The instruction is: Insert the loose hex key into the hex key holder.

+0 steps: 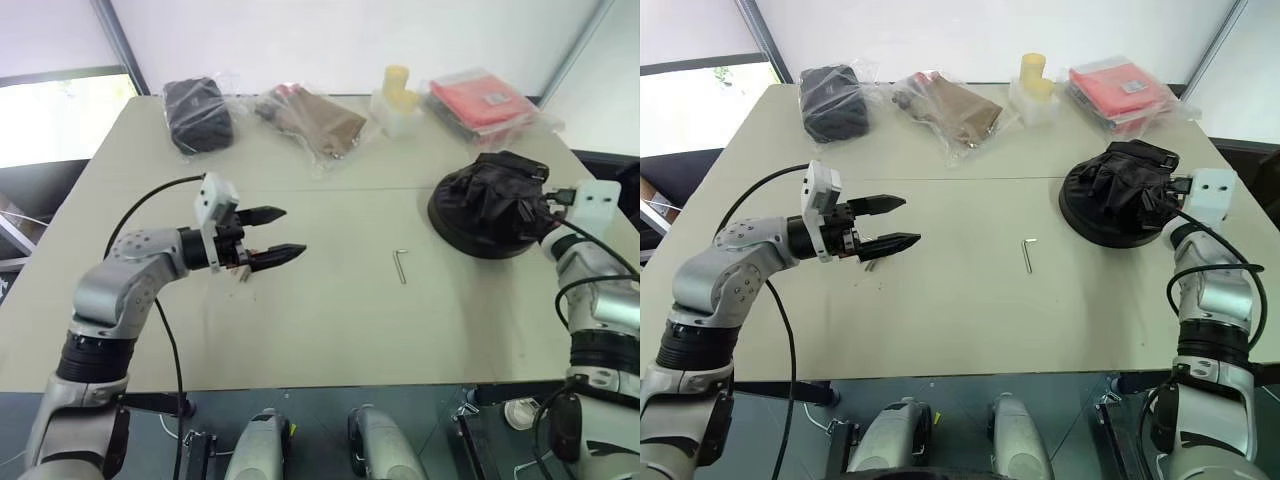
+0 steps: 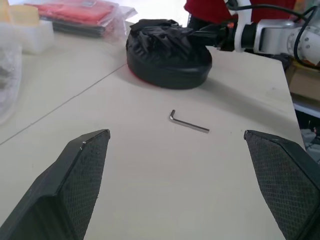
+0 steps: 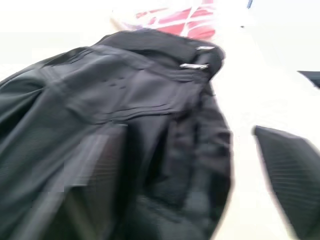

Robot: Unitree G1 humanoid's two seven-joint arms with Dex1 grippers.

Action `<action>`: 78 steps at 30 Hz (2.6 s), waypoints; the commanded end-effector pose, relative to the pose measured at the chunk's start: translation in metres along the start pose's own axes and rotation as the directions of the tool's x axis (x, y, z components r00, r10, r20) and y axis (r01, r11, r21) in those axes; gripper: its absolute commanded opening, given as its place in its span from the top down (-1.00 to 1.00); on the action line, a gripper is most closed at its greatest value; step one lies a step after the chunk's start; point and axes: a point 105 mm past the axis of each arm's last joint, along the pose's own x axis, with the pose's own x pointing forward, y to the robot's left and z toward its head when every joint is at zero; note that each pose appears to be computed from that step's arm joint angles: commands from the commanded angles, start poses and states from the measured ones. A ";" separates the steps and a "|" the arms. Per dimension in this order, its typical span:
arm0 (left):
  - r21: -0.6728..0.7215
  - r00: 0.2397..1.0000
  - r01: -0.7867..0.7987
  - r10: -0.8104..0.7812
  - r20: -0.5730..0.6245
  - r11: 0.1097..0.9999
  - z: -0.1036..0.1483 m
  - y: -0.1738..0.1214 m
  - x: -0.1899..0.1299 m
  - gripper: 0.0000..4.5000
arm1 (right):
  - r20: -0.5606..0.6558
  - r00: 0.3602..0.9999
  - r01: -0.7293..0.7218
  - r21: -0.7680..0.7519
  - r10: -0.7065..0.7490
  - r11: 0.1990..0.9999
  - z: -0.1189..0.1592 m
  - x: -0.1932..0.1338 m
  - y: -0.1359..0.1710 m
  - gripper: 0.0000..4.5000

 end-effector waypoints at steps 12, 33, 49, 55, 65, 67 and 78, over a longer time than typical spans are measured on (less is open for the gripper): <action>0.006 0.988 -0.151 0.151 0.038 0.989 0.003 0.026 -0.023 -1.00 | 0.314 0.863 -0.388 -0.090 0.395 0.917 0.077 -0.071 0.053 -0.98; 0.071 0.901 -0.395 0.402 -0.162 0.916 -0.014 0.040 -0.126 -1.00 | 0.017 0.227 -0.953 -0.204 0.974 0.225 0.007 -0.099 0.282 -0.98; 0.033 0.860 -0.494 0.494 -0.124 0.869 -0.018 0.021 -0.135 -1.00 | -0.163 0.037 -0.973 -0.230 0.986 -0.002 -0.032 -0.098 0.390 -0.98; 0.028 0.852 -0.512 0.511 -0.115 0.859 -0.021 0.021 -0.133 -1.00 | -0.194 0.072 -0.977 -0.213 0.978 0.030 -0.044 -0.099 0.402 -0.98; 0.027 0.853 -0.511 0.510 -0.112 0.859 -0.024 0.023 -0.129 -1.00 | -0.181 0.054 -0.976 -0.217 0.982 0.013 -0.044 -0.113 0.423 -0.98; 0.026 0.853 -0.510 0.509 -0.112 0.860 -0.025 0.023 -0.128 -1.00 | -0.182 0.047 -0.975 -0.221 0.982 0.006 -0.045 -0.117 0.425 -0.98; 0.021 0.854 -0.510 0.509 -0.107 0.860 -0.027 0.023 -0.125 -1.00 | -0.209 0.054 -0.971 -0.239 0.976 0.002 -0.058 -0.124 0.430 -0.74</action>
